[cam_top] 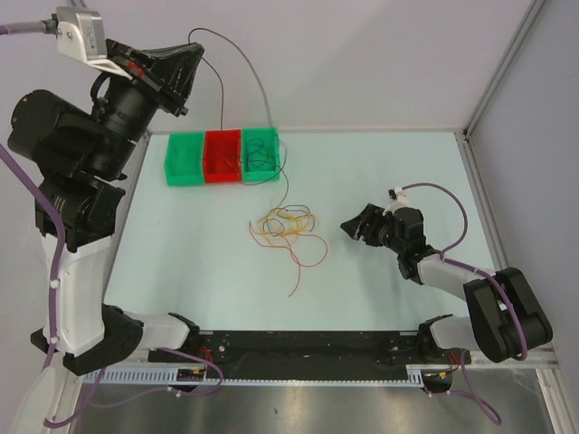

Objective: Untangle the cables
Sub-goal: Pick up the cable at the center of the board.

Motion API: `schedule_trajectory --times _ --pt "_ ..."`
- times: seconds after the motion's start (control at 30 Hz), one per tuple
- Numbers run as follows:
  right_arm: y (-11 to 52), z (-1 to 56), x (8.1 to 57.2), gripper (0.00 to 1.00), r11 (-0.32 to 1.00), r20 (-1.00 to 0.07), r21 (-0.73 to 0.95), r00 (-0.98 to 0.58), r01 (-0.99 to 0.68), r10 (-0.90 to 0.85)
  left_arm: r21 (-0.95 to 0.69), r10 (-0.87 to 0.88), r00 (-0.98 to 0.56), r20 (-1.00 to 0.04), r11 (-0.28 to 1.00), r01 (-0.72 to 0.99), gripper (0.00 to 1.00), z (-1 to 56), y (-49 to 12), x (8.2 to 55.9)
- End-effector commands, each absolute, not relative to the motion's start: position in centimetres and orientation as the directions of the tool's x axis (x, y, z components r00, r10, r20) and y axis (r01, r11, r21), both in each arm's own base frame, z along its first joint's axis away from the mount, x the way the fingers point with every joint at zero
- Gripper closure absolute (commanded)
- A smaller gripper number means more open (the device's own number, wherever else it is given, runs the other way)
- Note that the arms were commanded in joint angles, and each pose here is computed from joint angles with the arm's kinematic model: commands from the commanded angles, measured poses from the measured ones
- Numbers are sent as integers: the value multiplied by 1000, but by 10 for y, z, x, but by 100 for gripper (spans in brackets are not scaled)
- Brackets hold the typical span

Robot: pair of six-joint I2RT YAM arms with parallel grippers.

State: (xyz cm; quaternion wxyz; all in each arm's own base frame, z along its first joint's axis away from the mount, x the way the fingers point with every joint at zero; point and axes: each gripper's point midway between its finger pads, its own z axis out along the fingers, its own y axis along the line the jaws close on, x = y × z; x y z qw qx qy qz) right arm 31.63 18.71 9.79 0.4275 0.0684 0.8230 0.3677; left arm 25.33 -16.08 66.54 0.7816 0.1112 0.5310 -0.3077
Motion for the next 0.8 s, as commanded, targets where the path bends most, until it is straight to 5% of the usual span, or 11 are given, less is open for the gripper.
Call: schedule_trajectory --times 0.0,0.43,0.77 --pt "188 109 321 26 709 -669 668 -600 -226 439 -142 -281 242 -929 873 466 100 639 -143 275" --pt "188 108 320 26 708 -667 669 -604 -228 436 -165 -208 142 -968 949 267 99 570 -93 321" --pt "188 108 320 26 708 -666 669 -604 -225 437 -299 -315 68 -947 938 173 100 541 -41 371"
